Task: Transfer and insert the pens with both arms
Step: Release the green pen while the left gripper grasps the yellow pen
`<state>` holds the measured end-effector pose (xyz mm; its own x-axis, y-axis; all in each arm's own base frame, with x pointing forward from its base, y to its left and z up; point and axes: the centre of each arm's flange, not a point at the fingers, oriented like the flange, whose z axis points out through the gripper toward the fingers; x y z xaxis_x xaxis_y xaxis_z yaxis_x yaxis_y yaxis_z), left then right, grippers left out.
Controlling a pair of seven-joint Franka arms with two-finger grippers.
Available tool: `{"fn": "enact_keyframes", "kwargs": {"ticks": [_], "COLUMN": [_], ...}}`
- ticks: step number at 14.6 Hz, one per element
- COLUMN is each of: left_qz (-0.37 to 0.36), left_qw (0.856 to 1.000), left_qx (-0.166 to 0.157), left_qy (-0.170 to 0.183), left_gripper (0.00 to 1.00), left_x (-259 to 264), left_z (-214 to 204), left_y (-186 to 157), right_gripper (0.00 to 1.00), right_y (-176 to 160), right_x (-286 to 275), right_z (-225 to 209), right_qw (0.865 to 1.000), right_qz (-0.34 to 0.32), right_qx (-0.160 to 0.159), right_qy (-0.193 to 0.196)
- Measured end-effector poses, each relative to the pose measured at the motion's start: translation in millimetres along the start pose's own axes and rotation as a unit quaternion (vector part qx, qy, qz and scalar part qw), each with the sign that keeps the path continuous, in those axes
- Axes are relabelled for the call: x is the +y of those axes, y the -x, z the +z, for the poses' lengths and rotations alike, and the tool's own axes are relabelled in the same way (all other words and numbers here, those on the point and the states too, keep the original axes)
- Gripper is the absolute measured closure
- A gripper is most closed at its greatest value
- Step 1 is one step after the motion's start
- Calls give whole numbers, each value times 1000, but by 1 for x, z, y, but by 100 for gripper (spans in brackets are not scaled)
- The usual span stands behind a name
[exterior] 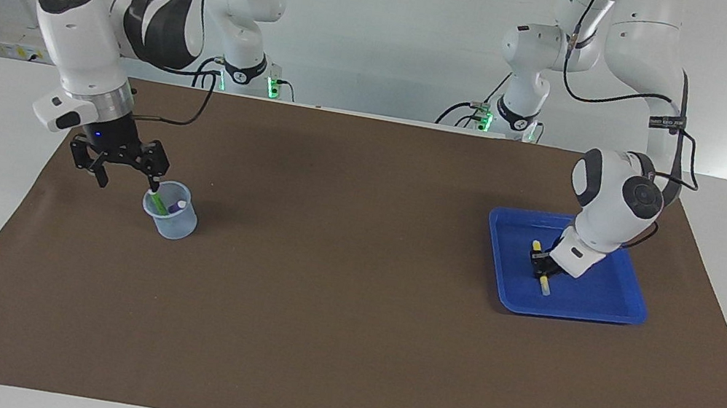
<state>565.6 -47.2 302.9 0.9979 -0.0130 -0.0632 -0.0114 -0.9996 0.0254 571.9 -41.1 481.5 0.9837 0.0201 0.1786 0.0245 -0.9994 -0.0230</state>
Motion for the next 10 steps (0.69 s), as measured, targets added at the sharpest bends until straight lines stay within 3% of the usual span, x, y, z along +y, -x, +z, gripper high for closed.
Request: {"fn": "enact_keyframes", "kwargs": {"ticks": [5,10], "left_qz": [-8,-48], "left_qw": [1000,997], "left_qx": [-11,-45], "left_qy": [-1,26], "left_gripper": [84,84], "left_x": [-8,-28], "left_z": [-13,-76], "left_y": [-6,-14], "right_gripper": [0,0], "right_y": [-16,-15], "right_x": [-42,-50], "right_z": [-57,-98], "right_qw": [999,997], "right_qz": [14,26], "right_qx": [-36,-65], "right_qy": [23,25]}}
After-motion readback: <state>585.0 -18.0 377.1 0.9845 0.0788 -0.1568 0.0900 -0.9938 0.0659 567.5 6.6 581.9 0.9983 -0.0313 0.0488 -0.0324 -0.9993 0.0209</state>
